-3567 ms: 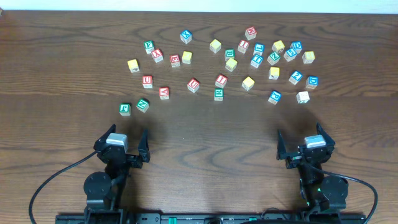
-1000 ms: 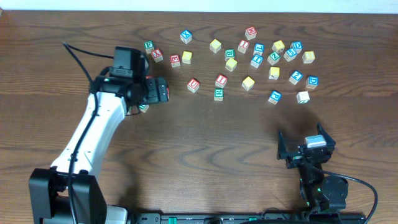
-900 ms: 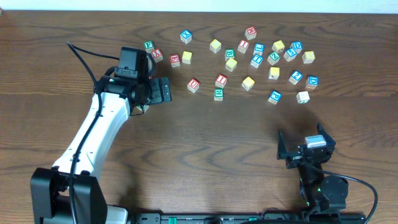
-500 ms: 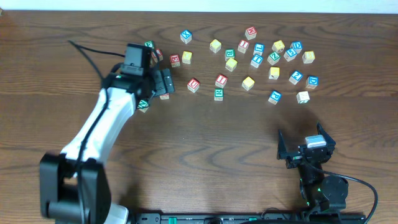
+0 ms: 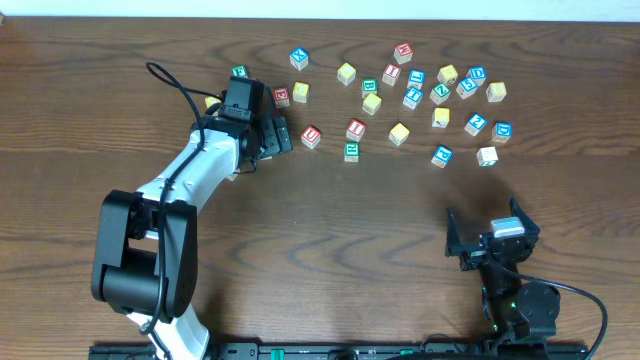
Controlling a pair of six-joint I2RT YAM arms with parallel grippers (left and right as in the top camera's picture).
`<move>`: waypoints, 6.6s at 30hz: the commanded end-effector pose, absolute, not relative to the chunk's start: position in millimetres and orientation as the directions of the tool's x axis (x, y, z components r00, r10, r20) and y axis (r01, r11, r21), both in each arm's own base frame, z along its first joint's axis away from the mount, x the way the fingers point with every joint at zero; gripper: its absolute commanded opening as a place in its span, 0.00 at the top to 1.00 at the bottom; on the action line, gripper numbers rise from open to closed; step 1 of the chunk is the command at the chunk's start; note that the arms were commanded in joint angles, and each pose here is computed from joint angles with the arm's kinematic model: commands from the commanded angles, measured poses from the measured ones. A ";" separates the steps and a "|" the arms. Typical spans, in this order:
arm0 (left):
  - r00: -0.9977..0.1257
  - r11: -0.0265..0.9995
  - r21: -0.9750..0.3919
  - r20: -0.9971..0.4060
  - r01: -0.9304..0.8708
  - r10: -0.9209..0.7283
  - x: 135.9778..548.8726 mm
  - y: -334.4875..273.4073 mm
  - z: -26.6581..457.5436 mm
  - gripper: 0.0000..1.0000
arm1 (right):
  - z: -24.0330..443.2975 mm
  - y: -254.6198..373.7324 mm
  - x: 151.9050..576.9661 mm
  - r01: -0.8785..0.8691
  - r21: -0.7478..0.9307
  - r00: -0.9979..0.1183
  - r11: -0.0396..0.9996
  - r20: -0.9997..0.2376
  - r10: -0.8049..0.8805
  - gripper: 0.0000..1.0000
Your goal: Spell out AI2
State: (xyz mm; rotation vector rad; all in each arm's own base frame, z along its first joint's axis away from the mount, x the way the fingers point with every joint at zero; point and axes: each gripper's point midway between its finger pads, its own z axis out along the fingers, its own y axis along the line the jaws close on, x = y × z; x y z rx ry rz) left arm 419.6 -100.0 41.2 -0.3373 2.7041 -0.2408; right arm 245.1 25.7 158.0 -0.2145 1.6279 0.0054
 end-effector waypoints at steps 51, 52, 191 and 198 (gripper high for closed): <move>-0.914 0.982 -0.155 -0.374 -0.108 -0.159 429.8 -99.9 15.4 0.57 | 157.6 23.9 245.1 -0.133 -0.109 -0.056 0.985 -0.992 -0.117 0.01; -0.914 0.982 -0.154 -0.374 -0.107 -0.159 429.8 -99.9 15.4 0.60 | 157.6 23.9 245.1 -0.133 -0.109 -0.056 0.985 -0.992 -0.117 0.01; -0.330 0.532 0.226 -0.574 0.816 0.750 399.6 -147.6 160.3 0.03 | 157.7 23.9 245.1 -0.133 -0.109 -0.056 0.985 -0.992 -0.117 0.01; -0.562 0.840 -0.036 -0.759 0.541 0.329 398.0 -147.1 232.4 0.03 | 157.7 23.9 245.1 -0.133 -0.109 -0.056 0.985 -0.992 -0.117 0.01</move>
